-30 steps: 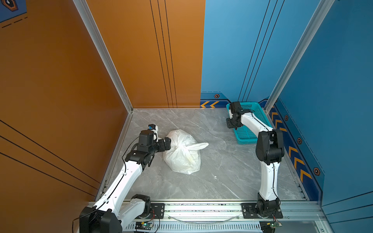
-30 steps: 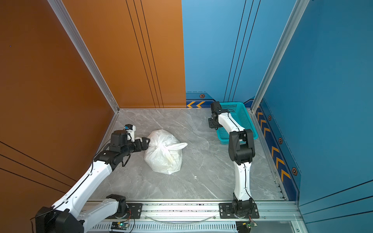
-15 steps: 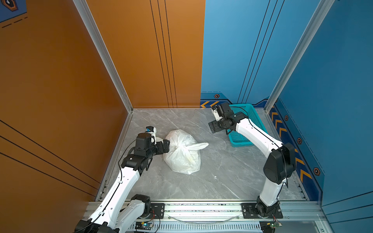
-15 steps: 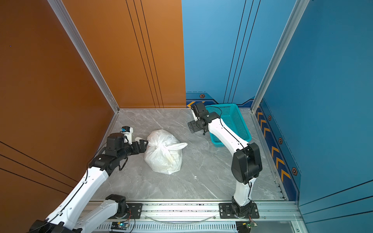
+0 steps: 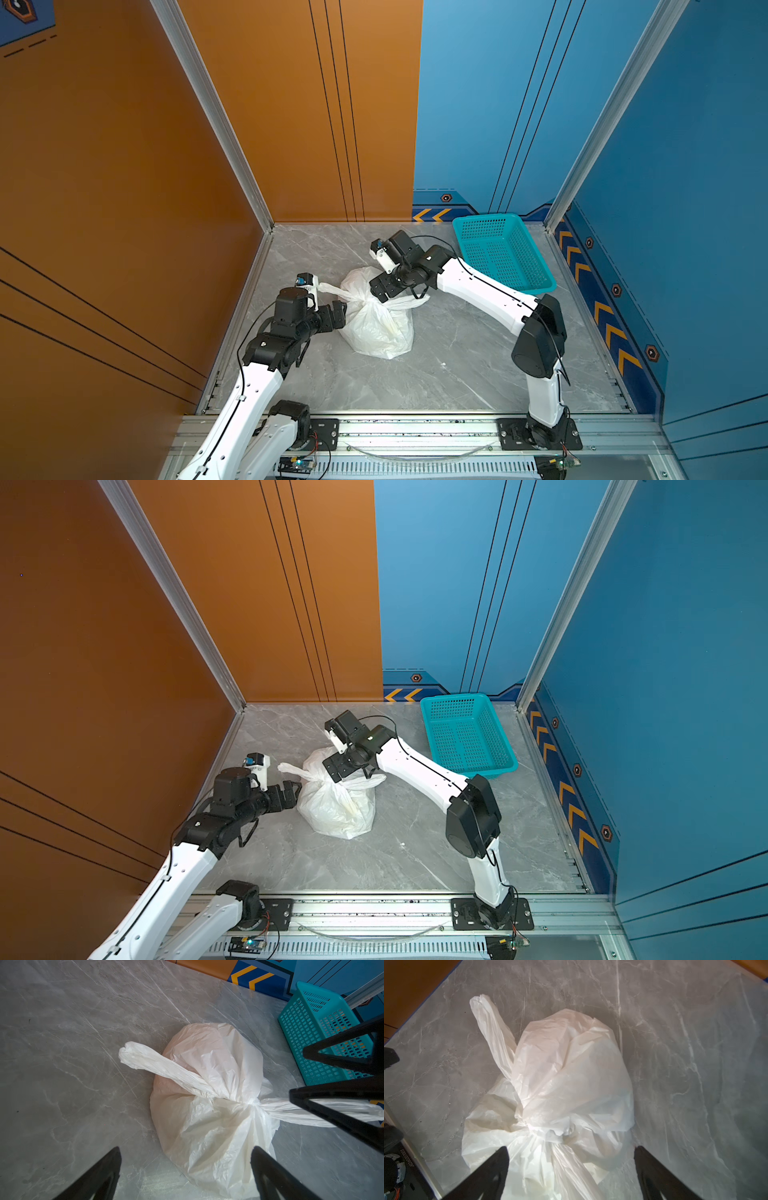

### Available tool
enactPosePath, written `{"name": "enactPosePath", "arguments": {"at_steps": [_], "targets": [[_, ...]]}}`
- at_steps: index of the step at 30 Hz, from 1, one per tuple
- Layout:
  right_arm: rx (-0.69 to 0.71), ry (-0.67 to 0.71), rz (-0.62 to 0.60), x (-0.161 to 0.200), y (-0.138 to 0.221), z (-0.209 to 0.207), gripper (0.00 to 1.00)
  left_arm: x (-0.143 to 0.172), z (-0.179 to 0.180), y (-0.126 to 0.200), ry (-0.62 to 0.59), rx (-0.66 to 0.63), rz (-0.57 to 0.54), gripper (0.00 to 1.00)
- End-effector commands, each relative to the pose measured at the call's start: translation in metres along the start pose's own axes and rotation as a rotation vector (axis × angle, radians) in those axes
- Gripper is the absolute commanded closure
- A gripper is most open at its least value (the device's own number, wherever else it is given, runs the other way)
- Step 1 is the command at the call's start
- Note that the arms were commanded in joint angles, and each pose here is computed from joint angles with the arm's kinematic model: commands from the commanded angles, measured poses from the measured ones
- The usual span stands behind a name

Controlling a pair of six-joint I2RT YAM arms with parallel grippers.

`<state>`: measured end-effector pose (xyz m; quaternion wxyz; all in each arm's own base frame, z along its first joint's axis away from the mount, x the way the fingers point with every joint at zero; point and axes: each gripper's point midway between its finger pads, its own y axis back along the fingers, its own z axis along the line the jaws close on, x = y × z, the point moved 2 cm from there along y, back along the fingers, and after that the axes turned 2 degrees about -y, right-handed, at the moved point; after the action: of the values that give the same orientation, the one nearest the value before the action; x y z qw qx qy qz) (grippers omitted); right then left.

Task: Untie the knot of the plastic bag and take out the fruit
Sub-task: Move the plastic bag to the bottom-center of the table.

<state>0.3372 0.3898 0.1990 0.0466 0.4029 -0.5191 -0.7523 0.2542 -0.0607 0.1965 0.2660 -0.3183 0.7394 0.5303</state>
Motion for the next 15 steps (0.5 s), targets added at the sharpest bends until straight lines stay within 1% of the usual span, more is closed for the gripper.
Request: {"name": "enactPosePath", "arguments": {"at_steps": [1,3,11,14,15], "targets": [[0.014,-0.052,0.007,-0.006,-0.004,0.000,0.07,0.015,0.003,0.001,0.017,-0.005,0.041,0.02],[0.029,-0.075,0.034,-0.002,-0.023,-0.005,0.09,0.017,0.002,0.001,0.020,-0.001,0.042,0.02],[0.032,-0.156,0.047,-0.009,-0.059,-0.015,0.20,0.024,0.001,-0.002,0.020,0.004,0.064,0.02],[0.016,-0.193,0.042,-0.014,-0.069,-0.019,0.33,0.025,-0.001,-0.002,0.013,0.007,0.065,0.02],[0.014,-0.203,0.039,-0.016,-0.071,-0.020,0.40,0.025,-0.001,-0.002,0.010,0.006,0.064,0.02]]}}
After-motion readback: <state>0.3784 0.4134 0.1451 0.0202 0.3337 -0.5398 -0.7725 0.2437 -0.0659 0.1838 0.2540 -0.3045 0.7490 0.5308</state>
